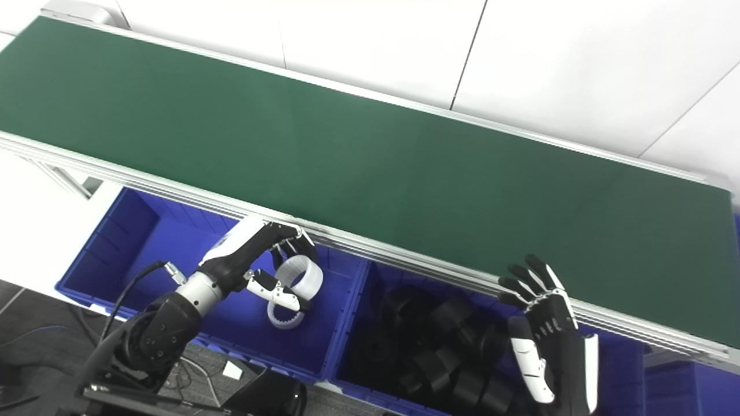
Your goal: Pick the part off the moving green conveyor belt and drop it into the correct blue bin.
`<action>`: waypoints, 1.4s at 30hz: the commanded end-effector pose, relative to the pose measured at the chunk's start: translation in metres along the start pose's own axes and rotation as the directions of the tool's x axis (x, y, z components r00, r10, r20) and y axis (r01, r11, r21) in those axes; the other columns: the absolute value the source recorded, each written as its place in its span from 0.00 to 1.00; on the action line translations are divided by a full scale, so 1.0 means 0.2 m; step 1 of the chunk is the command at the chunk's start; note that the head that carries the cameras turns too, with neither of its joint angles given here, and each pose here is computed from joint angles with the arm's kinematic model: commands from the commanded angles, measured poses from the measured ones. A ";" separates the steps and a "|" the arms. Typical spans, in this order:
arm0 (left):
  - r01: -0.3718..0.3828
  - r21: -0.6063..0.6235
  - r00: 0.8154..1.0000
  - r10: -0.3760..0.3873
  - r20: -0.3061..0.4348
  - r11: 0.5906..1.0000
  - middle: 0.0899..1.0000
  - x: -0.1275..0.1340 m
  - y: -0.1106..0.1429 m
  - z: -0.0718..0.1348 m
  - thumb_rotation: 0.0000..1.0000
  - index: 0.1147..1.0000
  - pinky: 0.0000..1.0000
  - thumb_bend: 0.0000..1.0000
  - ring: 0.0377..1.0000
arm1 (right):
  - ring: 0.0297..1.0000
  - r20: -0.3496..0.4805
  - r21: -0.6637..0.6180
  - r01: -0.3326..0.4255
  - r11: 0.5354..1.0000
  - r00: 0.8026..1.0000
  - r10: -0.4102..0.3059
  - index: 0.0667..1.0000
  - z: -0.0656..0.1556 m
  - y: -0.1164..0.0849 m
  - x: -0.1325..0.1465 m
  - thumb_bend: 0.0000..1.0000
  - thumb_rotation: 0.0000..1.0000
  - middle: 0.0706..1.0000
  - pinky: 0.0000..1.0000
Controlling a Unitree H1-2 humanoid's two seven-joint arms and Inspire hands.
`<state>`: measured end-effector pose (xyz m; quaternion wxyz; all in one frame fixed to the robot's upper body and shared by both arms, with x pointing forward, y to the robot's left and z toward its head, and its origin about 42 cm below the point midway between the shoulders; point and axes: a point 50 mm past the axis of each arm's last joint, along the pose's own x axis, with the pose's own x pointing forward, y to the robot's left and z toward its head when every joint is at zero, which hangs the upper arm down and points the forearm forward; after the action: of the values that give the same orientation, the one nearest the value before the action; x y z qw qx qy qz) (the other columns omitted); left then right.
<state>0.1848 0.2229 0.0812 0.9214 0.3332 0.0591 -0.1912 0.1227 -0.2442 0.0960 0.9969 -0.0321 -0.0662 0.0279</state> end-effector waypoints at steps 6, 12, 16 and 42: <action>-0.050 0.011 0.997 0.049 0.055 0.999 0.43 -0.01 0.06 0.03 0.00 0.43 0.39 0.48 0.43 | 0.72 0.023 -0.003 -0.002 1.000 1.000 0.002 0.84 0.05 -0.02 0.01 0.61 0.69 0.78 0.64; -0.058 -0.004 0.997 0.059 0.047 0.998 0.43 -0.02 0.08 0.03 0.00 0.43 0.40 0.48 0.43 | 0.73 0.022 -0.006 -0.002 1.000 1.000 0.002 0.84 0.04 -0.02 0.01 0.61 0.70 0.78 0.64; -0.056 -0.028 0.997 0.057 0.045 0.998 0.43 -0.03 0.10 0.03 0.00 0.43 0.41 0.48 0.43 | 0.72 0.023 -0.001 0.000 1.000 1.000 0.000 0.84 0.04 -0.02 0.01 0.60 0.70 0.77 0.64; 0.060 -0.026 0.998 -0.060 -0.008 0.998 0.62 -0.05 0.16 0.05 0.01 0.55 0.62 0.88 0.65 | 0.72 0.018 0.004 0.000 1.000 1.000 0.000 0.85 0.04 -0.02 0.02 0.61 0.69 0.78 0.64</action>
<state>0.1833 0.2407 0.0997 0.9188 0.3137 0.0951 -0.2198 0.1233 -0.2466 0.0958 0.9977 -0.0299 -0.0557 0.0259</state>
